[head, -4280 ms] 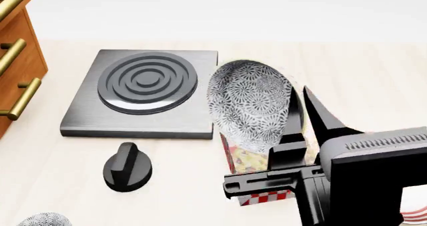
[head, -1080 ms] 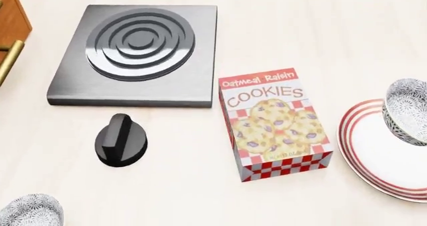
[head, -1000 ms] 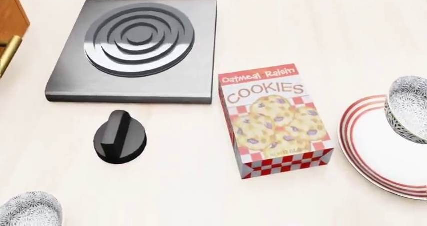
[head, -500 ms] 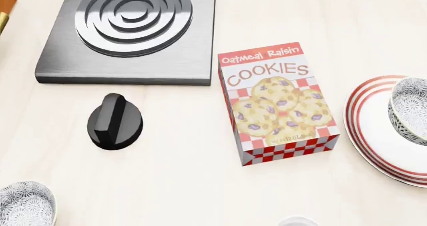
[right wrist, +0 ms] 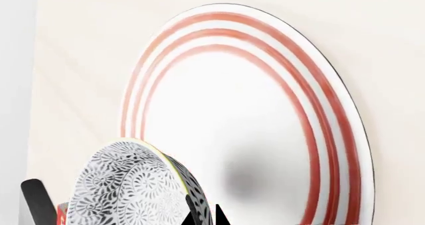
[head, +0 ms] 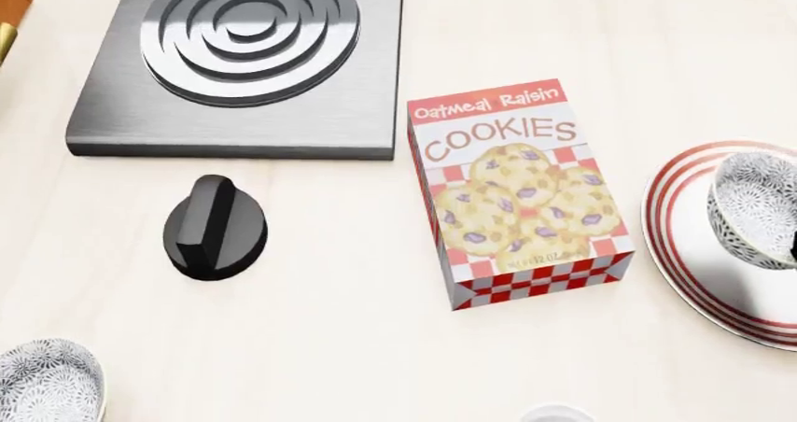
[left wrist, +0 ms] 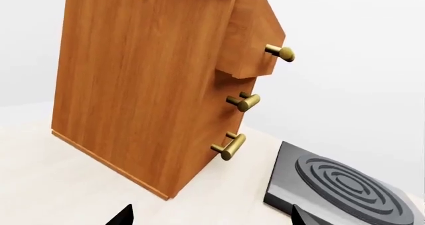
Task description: Pick the akita bowl from table center and place it on the plate.
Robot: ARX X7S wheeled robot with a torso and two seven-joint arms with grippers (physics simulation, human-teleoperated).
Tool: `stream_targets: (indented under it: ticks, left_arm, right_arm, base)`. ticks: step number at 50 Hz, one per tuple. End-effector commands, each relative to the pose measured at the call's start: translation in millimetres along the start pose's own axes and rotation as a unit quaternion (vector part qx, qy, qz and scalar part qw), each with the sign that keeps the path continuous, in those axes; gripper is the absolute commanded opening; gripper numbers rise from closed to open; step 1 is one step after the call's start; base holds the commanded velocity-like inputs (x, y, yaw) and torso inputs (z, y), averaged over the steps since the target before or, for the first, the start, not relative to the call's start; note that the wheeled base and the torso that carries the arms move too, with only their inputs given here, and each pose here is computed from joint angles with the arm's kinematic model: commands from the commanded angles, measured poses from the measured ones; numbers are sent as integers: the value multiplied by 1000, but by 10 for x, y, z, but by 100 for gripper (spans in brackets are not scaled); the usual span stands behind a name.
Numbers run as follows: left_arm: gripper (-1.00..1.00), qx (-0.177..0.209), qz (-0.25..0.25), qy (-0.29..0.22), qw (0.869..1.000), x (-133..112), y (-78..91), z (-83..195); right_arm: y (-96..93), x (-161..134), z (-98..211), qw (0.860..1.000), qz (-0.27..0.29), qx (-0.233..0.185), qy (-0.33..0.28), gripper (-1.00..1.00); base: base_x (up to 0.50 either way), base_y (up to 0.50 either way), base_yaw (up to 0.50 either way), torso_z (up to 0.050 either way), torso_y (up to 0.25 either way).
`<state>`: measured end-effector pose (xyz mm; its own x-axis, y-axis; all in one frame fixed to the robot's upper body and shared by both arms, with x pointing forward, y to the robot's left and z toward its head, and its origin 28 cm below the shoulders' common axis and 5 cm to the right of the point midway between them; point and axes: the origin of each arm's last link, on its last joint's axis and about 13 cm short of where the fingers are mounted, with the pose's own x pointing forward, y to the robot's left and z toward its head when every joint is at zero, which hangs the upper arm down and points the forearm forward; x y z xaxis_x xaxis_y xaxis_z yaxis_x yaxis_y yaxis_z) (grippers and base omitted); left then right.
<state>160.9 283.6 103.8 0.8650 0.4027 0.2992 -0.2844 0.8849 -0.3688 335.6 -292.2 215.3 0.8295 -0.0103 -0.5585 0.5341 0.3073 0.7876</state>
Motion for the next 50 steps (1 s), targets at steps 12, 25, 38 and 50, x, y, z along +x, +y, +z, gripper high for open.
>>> stream_targets:
  ticks: [12,25,38,50]
  left_arm:
    - [100,-6,3,-2,1000,-8,6,32]
    - [100,-2,-1,0,1000,0,-4,7]
    - [100,-4,0,-2,1000,-15,12,36]
    - [100,-4,0,-3,1000,-19,10,42]
  right_arm:
    - [87,51,124,999,19,31,-10,-100]
    - [86,139,111,999,14,36,-11,-100]
    - [58,144,131,999,3,42,-19,-100]
    - [66,162,114,999,-4,38,-22,-100]
  base:
    - [0,0,0,0,0]
    - [0,0,0,0,0]
    - [0,0,0,0,0]
    - [0,0,0,0,1]
